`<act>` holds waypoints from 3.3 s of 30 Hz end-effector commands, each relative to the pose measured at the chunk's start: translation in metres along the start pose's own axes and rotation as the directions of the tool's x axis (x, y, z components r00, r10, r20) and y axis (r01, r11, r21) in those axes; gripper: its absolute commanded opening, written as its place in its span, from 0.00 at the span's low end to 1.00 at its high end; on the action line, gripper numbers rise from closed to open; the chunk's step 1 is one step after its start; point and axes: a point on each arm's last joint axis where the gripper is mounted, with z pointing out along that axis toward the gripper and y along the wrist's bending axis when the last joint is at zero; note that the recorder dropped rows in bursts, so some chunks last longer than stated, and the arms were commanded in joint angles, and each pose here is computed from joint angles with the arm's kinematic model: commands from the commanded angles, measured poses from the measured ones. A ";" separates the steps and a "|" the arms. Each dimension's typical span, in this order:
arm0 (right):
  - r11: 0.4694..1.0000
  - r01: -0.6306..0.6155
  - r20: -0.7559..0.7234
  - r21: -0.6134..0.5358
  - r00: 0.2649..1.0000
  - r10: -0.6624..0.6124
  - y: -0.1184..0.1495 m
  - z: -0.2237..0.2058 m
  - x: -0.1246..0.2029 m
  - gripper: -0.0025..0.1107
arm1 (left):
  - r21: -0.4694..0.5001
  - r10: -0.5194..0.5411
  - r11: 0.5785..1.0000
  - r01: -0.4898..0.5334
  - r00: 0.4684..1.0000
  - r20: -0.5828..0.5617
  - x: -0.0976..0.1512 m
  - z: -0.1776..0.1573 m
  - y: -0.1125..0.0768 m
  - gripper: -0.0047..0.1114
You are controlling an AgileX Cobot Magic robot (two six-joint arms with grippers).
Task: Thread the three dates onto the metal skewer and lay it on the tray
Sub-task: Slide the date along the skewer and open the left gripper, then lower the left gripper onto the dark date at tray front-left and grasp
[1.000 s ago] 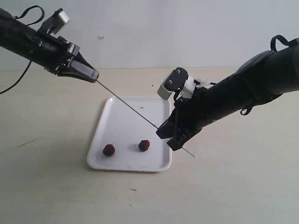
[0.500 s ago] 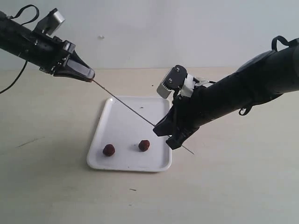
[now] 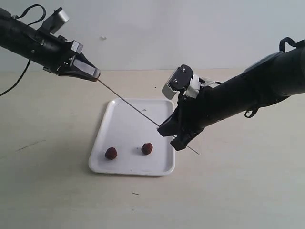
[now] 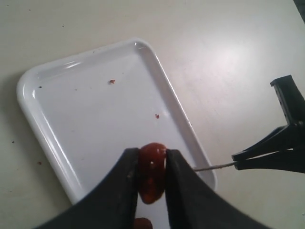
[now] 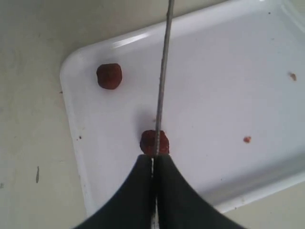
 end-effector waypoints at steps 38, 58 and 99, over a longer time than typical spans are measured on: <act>0.982 -0.161 0.139 0.098 0.979 0.147 -0.012 0.006 -0.013 0.02 | 0.157 -0.080 0.983 0.093 0.993 -0.083 0.003 0.025 -0.036 0.22; 0.958 -0.286 0.221 0.034 0.937 0.272 -0.010 0.005 -0.020 0.02 | 0.209 -0.026 0.977 0.030 0.999 -0.024 -0.002 0.025 -0.041 0.55; 0.991 -0.113 0.212 0.072 0.973 0.096 0.051 -0.037 -0.075 0.02 | -0.028 0.247 0.965 -0.262 0.937 -0.248 0.057 0.046 0.000 0.54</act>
